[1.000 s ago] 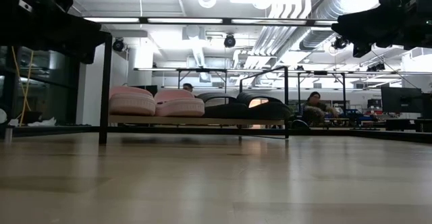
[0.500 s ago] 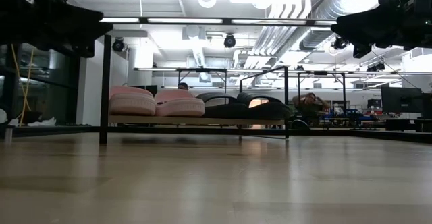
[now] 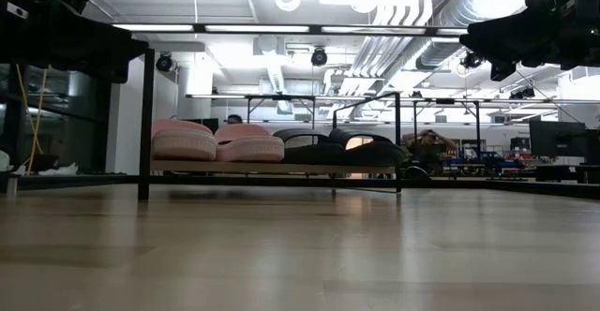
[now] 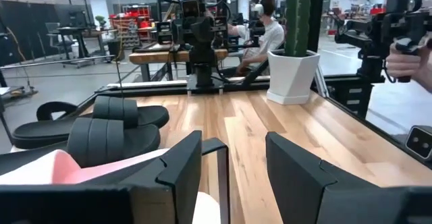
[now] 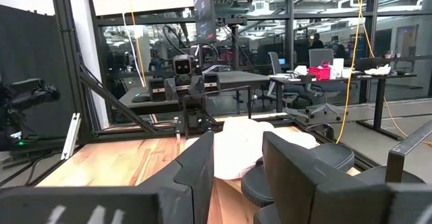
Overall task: Pick and place slides into the shelf
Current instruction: Return to Home Position
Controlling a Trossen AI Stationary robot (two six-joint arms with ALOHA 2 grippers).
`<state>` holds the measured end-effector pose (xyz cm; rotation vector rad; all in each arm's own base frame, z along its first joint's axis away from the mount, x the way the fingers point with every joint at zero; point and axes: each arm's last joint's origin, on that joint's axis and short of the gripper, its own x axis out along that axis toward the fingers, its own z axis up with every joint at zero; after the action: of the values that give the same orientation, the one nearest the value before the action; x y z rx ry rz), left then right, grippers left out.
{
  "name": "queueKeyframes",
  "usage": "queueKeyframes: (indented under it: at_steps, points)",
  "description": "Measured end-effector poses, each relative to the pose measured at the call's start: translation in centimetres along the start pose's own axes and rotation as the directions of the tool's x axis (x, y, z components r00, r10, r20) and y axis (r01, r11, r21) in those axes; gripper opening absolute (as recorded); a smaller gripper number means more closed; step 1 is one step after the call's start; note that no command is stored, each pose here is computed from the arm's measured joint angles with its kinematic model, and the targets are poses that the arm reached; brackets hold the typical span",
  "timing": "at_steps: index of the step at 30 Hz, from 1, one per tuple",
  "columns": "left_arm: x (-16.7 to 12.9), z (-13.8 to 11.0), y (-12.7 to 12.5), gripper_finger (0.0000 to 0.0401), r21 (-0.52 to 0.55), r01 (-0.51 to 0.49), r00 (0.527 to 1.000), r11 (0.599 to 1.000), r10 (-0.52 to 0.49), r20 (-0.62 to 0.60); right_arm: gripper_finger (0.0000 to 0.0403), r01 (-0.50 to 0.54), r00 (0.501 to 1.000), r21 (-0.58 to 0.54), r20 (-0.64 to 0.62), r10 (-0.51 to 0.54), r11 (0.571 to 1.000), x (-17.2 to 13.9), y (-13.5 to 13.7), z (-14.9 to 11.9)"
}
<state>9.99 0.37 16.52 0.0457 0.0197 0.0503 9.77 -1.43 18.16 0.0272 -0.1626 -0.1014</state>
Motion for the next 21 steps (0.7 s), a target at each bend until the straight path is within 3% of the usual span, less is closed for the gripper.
queueKeyframes:
  at_steps: [21]
  points:
    - [0.01,-0.02,0.00,0.0150,-0.024,0.001,1.000,1.000,-0.001,0.000,0.0117,0.001,1.000,-0.017,-0.027,-0.001,1.000,0.00,-0.01,-0.26]
